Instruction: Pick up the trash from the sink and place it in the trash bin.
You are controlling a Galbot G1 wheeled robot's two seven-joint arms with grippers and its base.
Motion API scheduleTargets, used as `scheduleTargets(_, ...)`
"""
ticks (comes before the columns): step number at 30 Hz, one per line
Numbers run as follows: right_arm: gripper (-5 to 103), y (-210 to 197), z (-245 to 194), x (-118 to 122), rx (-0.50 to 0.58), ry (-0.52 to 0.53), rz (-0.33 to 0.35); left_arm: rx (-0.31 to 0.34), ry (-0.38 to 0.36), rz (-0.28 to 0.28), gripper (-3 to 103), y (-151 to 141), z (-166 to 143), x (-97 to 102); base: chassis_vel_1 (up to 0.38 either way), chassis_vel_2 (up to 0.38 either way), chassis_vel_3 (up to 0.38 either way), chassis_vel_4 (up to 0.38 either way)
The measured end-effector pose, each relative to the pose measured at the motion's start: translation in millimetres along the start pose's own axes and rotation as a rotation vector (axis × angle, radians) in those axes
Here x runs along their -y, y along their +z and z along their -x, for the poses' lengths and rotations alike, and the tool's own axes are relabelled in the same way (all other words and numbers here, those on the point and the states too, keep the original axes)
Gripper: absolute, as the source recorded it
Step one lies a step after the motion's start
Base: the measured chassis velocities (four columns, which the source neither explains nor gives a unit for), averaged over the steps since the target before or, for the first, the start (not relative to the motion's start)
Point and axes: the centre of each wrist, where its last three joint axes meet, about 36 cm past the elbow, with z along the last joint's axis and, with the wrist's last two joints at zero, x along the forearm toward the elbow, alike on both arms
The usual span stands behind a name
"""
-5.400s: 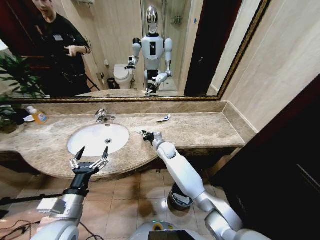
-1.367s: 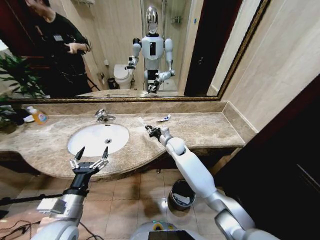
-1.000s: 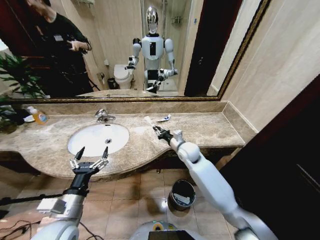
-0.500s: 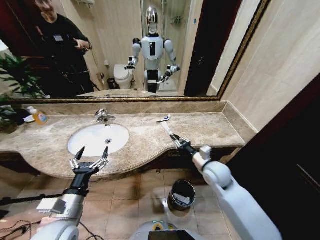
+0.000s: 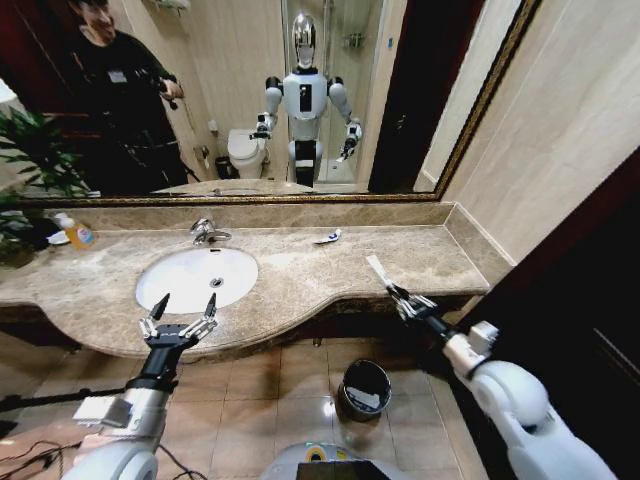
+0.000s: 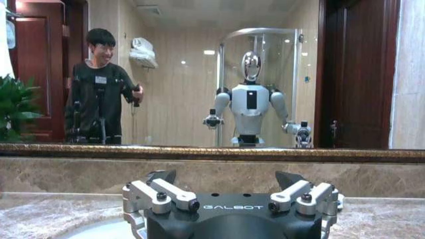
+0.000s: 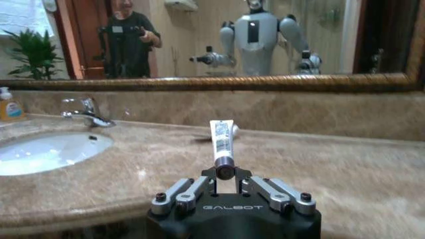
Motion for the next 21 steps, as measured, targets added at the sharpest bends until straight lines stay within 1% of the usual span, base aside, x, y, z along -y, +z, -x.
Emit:
scheduleTargets(1, 16, 0, 0, 0, 0.0, 0.0, 0.0, 0.0, 0.0, 0.0, 100, 0, 0, 0.0, 0.0, 0.0, 0.0, 0.0)
scheduleTargets(4, 16, 17, -5, 10, -0.001, 0.015, 0.015, 0.0, 0.0, 0.0, 100, 0, 0, 0.0, 0.0, 0.0, 0.0, 0.0)
scheduleTargets(6, 16, 21, -8, 12, -0.008, 0.013, 0.022, 0.0, 0.0, 0.0, 100, 0, 0, 0.0, 0.0, 0.0, 0.0, 0.0)
scheduleTargets(9, 16, 39, -18, 16, -0.026, -0.013, 0.04, 0.0, 0.0, 0.0, 100, 0, 0, 0.0, 0.0, 0.0, 0.0, 0.0)
scheduleTargets(10, 16, 39, -18, 16, -0.026, -0.013, 0.04, 0.0, 0.0, 0.0, 100, 0, 0, 0.0, 0.0, 0.0, 0.0, 0.0)
scheduleTargets(11, 16, 50, -23, 19, -0.031, -0.032, 0.039, 0.0, 0.0, 0.0, 100, 0, 0, 0.0, 0.0, 0.0, 0.0, 0.0)
scheduleTargets(13, 16, 68, -28, 19, -0.046, -0.035, 0.035, 0.0, 0.0, 0.0, 100, 0, 0, 0.0, 0.0, 0.0, 0.0, 0.0)
scheduleTargets(14, 16, 68, -28, 19, -0.046, -0.035, 0.035, 0.0, 0.0, 0.0, 100, 0, 0, 0.0, 0.0, 0.0, 0.0, 0.0)
scheduleTargets(16, 16, 93, -30, 17, -0.079, -0.009, 0.037, 0.0, 0.0, 0.0, 100, 0, 0, 0.0, 0.0, 0.0, 0.0, 0.0)
scheduleTargets(17, 16, 93, -30, 17, -0.079, -0.009, 0.037, 0.0, 0.0, 0.0, 100, 0, 0, 0.0, 0.0, 0.0, 0.0, 0.0)
scheduleTargets(21, 16, 136, -23, 17, -0.139, 0.045, 0.044, 0.0, 0.0, 0.0, 100, 0, 0, 0.0, 0.0, 0.0, 0.0, 0.0)
